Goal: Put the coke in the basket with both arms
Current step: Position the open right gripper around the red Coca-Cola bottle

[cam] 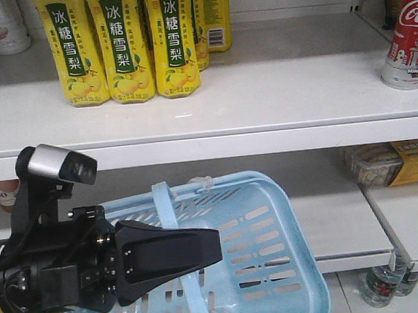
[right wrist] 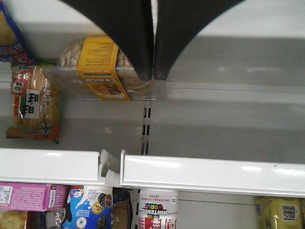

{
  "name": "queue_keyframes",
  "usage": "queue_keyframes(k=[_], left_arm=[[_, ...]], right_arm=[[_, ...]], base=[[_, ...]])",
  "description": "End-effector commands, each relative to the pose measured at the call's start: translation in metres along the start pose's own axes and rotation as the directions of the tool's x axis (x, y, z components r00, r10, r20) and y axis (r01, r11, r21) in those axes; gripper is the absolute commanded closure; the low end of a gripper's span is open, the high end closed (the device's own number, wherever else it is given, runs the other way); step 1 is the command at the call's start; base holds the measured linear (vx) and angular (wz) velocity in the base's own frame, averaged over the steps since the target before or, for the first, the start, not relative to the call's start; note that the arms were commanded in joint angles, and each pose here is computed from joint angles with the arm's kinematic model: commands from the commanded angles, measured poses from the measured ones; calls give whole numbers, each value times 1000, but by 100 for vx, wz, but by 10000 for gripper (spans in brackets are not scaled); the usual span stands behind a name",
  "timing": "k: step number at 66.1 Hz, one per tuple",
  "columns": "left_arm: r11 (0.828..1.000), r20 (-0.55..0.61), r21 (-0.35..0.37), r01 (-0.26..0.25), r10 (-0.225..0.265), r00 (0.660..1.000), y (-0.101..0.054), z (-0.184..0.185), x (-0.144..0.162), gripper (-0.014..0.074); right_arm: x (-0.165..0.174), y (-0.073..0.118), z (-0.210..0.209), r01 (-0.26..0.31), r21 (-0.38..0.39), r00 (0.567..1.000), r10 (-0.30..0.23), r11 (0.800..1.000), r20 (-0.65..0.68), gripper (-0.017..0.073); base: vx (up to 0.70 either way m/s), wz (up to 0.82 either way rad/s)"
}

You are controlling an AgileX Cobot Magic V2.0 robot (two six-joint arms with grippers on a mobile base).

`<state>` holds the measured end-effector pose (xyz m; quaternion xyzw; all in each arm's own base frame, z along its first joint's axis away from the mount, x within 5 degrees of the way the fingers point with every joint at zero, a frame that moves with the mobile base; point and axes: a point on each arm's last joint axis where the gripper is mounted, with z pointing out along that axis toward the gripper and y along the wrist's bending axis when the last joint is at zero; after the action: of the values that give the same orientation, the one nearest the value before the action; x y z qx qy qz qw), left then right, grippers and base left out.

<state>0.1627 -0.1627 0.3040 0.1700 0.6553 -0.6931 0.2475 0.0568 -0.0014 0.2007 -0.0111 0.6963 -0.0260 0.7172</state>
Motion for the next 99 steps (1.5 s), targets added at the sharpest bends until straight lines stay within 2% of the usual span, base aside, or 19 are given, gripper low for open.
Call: queue_keyframes(k=[1, 11, 13, 18, 23, 25, 30, 34, 37, 39, 42, 49, 51, 56, 64, 70, 75, 89, 99], left_arm=[[968, 4, 248, -27, 27, 1000, -32, -3, -3, 601], [968, 4, 248, -27, 27, 1000, -32, -3, -3, 601], [968, 4, 248, -27, 27, 1000, -32, -3, -3, 601], [968, 4, 248, -27, 27, 1000, -32, -3, -3, 601], [968, 4, 248, -27, 27, 1000, -32, -3, -3, 601], [968, 4, 248, -27, 27, 1000, -32, -3, -3, 601], [968, 4, 248, -27, 27, 1000, -32, -3, -3, 601], [968, 4, 248, -27, 27, 1000, -32, -3, -3, 601], [968, 4, 248, -27, 27, 1000, -32, -3, -3, 601], [968, 4, 248, -27, 27, 1000, -32, -3, -3, 601], [968, 4, 248, -27, 27, 1000, -32, -3, -3, 601], [968, 5, 248, -27, 26, 1000, -32, -3, -3, 601], [968, 5, 248, -27, 26, 1000, -32, -3, -3, 601], [968, 5, 249, -27, 26, 1000, -32, -3, -3, 601], [968, 5, 249, -27, 26, 1000, -32, -3, -3, 601], [968, 5, 249, -27, 26, 1000, -32, -3, -3, 601], [968, 5, 249, -27, 26, 1000, -32, -3, -3, 601], [968, 5, 249, -27, 26, 1000, -32, -3, -3, 601], [968, 5, 249, -27, 26, 1000, -32, -3, -3, 601]], right_arm=[[-4, 1, -1, 11, -3, 997, -11, 1000, 77, 564], [-4, 1, -1, -11, -5, 997, 12, 1000, 81, 564], [-5, 1, -1, -51, -8, 995, 52, 999, 88, 564], [-7, 0, -2, -235, -26, 966, 236, 972, 108, 564], [-9, -1, -2, -458, -50, 879, 461, 887, 121, 564], [-9, -1, -2, -519, -56, 845, 522, 853, 118, 564], [-9, -2, -2, -642, -68, 755, 646, 763, 115, 564], [-11, -3, -2, -743, -91, 650, 748, 663, 136, 564], [-14, -5, -3, -779, -108, 601, 785, 617, 154, 564], [-17, -6, -3, -785, -125, 584, 792, 607, 177, 564], [-23, -6, -5, -772, -142, 593, 782, 620, 193, 564], [-54, -4, -11, -636, -186, 712, 662, 749, 234, 564], [-67, -3, -14, -569, -197, 755, 602, 798, 259, 562], [-91, -2, -18, -444, -193, 829, 483, 875, 282, 553], [-125, -3, -16, -305, -175, 885, 346, 936, 312, 498], [-138, -2, -5, -209, -148, 921, 245, 967, 302, 393], [-143, 0, 5, -177, -147, 933, 214, 973, 290, 282], [-153, 10, 38, -114, -223, 917, 189, 968, 351, -44], [-169, 10, 68, -138, -220, 925, 205, 966, 319, -64]], base=[[0, 0], [0, 0], [0, 0], [0, 0], [0, 0], [0, 0], [0, 0], [0, 0], [0, 0], [0, 0], [0, 0], [0, 0], [0, 0], [0, 0], [0, 0], [0, 0], [0, 0], [0, 0], [0, 0]])
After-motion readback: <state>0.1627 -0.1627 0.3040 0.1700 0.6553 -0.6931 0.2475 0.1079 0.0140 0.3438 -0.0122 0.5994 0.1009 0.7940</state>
